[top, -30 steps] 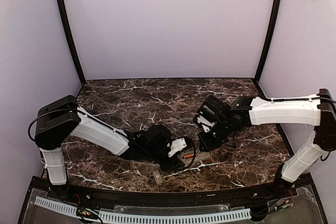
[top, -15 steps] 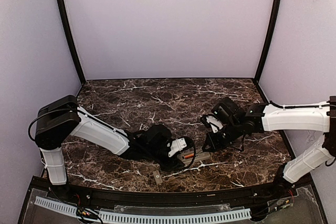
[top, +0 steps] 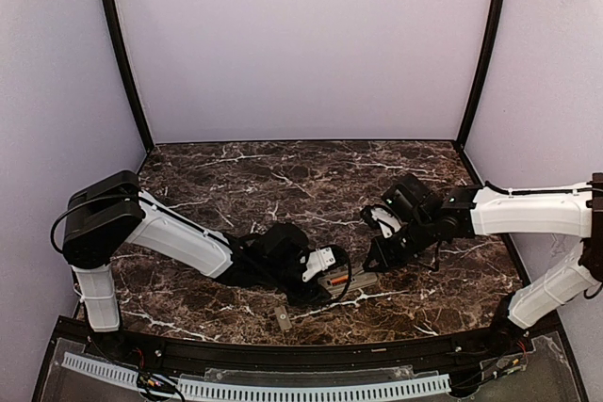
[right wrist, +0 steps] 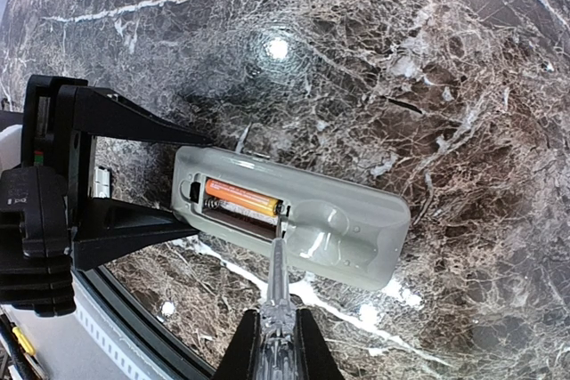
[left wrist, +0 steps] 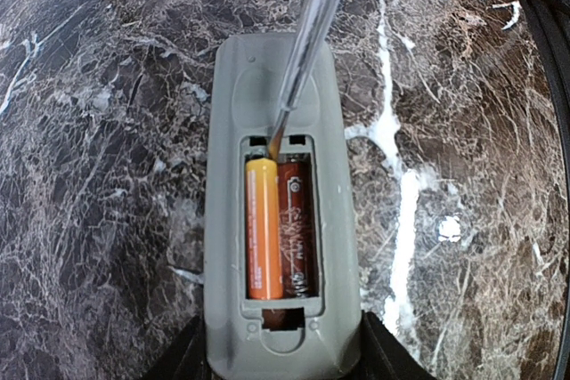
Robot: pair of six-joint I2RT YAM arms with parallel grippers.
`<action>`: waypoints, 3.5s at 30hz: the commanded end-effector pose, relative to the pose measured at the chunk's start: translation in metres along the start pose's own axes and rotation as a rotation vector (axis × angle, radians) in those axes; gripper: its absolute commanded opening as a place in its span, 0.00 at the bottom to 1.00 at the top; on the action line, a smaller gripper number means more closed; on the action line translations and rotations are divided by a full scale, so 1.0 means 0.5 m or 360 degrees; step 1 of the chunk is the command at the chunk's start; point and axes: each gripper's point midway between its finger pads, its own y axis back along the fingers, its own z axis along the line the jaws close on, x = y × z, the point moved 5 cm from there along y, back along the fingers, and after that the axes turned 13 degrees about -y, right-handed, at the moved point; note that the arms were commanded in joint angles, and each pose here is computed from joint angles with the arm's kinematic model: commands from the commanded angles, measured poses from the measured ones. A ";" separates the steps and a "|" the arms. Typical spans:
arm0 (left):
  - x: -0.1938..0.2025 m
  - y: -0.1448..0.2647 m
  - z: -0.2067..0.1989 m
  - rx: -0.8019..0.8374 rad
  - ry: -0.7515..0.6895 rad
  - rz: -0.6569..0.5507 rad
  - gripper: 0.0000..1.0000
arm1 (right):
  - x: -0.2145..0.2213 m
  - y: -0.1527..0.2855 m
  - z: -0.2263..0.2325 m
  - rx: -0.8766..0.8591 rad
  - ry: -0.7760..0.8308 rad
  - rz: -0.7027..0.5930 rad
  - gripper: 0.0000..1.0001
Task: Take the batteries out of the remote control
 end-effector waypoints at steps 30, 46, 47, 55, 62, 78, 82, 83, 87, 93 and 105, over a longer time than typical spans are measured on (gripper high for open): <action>0.018 -0.015 -0.017 0.0071 -0.0045 0.0059 0.00 | 0.054 -0.054 -0.075 -0.0285 -0.0167 -0.0023 0.00; 0.017 -0.017 -0.016 0.0075 -0.0033 0.0059 0.00 | 0.062 -0.046 -0.082 -0.0396 -0.0260 -0.0016 0.00; 0.016 -0.017 -0.016 0.0075 -0.0032 0.0059 0.00 | 0.056 -0.040 -0.079 -0.0372 -0.0252 -0.0020 0.00; 0.010 -0.016 -0.014 0.0071 -0.0031 0.0057 0.00 | 0.024 0.009 -0.068 -0.0062 -0.0193 0.0017 0.00; 0.010 -0.016 -0.010 0.0058 0.0001 0.0073 0.00 | 0.025 0.031 -0.045 0.0029 -0.0163 0.0078 0.00; -0.002 -0.025 -0.004 -0.0007 0.0129 0.0074 0.01 | -0.004 0.048 0.011 0.0021 -0.0150 0.0017 0.00; -0.007 -0.033 -0.004 -0.0055 0.0169 0.0069 0.00 | -0.006 0.044 0.002 0.0085 -0.0225 -0.0007 0.00; -0.008 -0.034 -0.004 -0.0066 0.0175 0.0072 0.00 | -0.006 0.043 0.001 0.0093 -0.0240 -0.0007 0.00; -0.011 -0.040 -0.002 -0.0130 0.0222 0.0082 0.00 | -0.008 0.039 0.002 0.0110 -0.0273 -0.0021 0.00; -0.017 -0.049 -0.006 -0.0201 0.0283 0.0079 0.00 | -0.007 0.029 0.002 0.0130 -0.0310 -0.0016 0.00; -0.025 -0.055 -0.012 -0.0199 0.0289 0.0073 0.00 | 0.003 0.012 -0.029 0.0263 -0.0423 -0.0061 0.00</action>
